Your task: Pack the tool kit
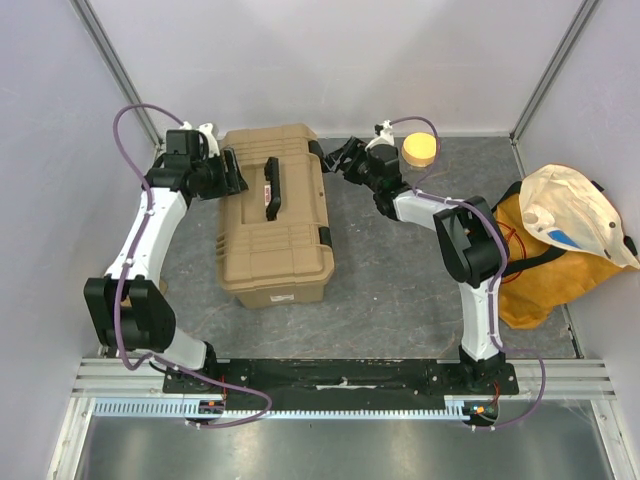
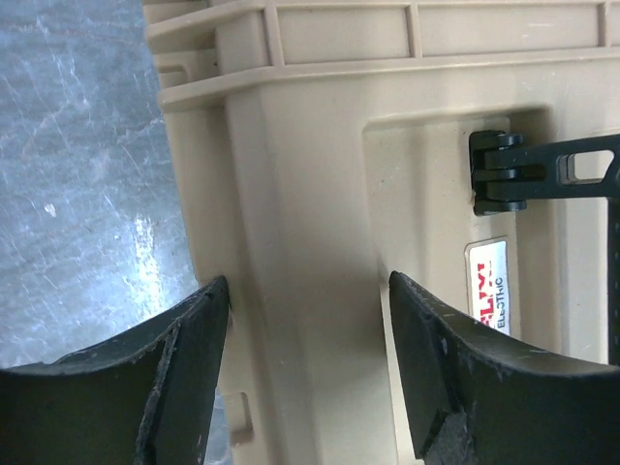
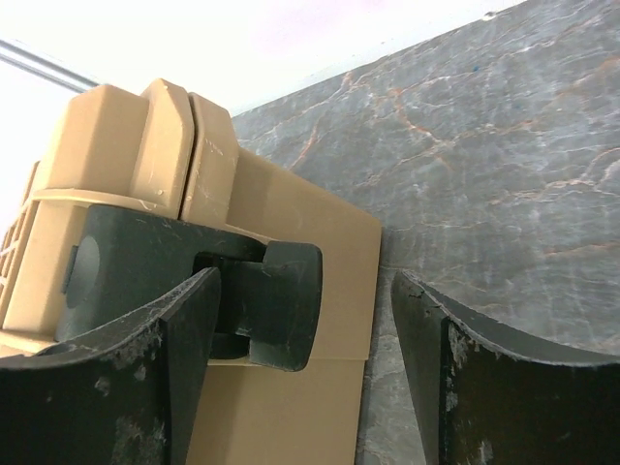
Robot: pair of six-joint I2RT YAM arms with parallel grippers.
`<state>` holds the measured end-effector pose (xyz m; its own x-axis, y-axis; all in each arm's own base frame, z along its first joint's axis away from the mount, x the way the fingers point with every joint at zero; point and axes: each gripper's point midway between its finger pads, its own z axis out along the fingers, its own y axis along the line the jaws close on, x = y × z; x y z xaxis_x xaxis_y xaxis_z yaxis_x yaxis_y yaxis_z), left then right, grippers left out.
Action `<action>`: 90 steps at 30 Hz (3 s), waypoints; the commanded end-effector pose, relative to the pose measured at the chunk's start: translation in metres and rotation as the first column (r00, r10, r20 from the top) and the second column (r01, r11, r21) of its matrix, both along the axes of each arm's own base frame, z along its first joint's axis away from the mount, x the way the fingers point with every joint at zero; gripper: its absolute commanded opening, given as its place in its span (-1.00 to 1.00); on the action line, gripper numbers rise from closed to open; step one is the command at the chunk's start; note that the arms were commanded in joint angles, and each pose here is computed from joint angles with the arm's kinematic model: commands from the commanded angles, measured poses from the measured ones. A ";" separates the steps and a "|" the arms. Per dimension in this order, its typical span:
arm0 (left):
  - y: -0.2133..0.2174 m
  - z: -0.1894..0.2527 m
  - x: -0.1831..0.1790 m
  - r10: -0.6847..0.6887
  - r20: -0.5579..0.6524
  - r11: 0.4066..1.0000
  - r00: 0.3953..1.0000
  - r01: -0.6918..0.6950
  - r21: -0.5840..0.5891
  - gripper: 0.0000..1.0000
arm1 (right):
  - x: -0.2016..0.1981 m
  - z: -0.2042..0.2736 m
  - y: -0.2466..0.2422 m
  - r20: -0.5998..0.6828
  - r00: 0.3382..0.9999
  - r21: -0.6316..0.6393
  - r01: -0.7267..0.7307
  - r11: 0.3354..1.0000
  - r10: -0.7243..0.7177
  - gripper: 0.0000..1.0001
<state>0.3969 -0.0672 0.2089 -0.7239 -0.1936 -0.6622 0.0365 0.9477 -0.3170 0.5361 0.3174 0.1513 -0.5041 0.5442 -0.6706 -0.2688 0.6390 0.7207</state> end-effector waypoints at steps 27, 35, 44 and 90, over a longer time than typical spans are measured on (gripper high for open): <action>-0.090 -0.031 -0.013 -0.295 -0.038 0.954 0.955 0.293 -0.061 0.37 | -0.070 -0.020 -0.041 -0.167 0.978 -0.448 0.037 0.893 -0.124 0.28; -0.082 -0.027 -0.011 -0.256 -0.032 0.966 0.966 0.255 -0.031 0.40 | -0.060 0.003 -0.071 -0.134 0.972 -0.473 0.111 0.874 -0.195 0.15; -0.071 -0.030 -0.010 -0.191 -0.057 0.982 0.980 0.191 0.005 0.46 | -0.064 0.019 -0.111 -0.117 0.958 -0.551 0.157 0.820 -0.262 -0.02; -0.125 -0.069 -0.031 -0.424 -0.178 0.899 0.888 0.388 -0.205 0.36 | -0.007 -0.053 -0.005 -0.014 0.966 -0.601 -0.214 0.770 0.257 -1.00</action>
<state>0.4237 -0.1169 0.2032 -0.6981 -0.0436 -0.7147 0.1995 0.9468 -0.2526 0.5466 0.2400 0.0972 -0.5410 -0.1525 -0.8271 -0.3342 0.9414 0.0451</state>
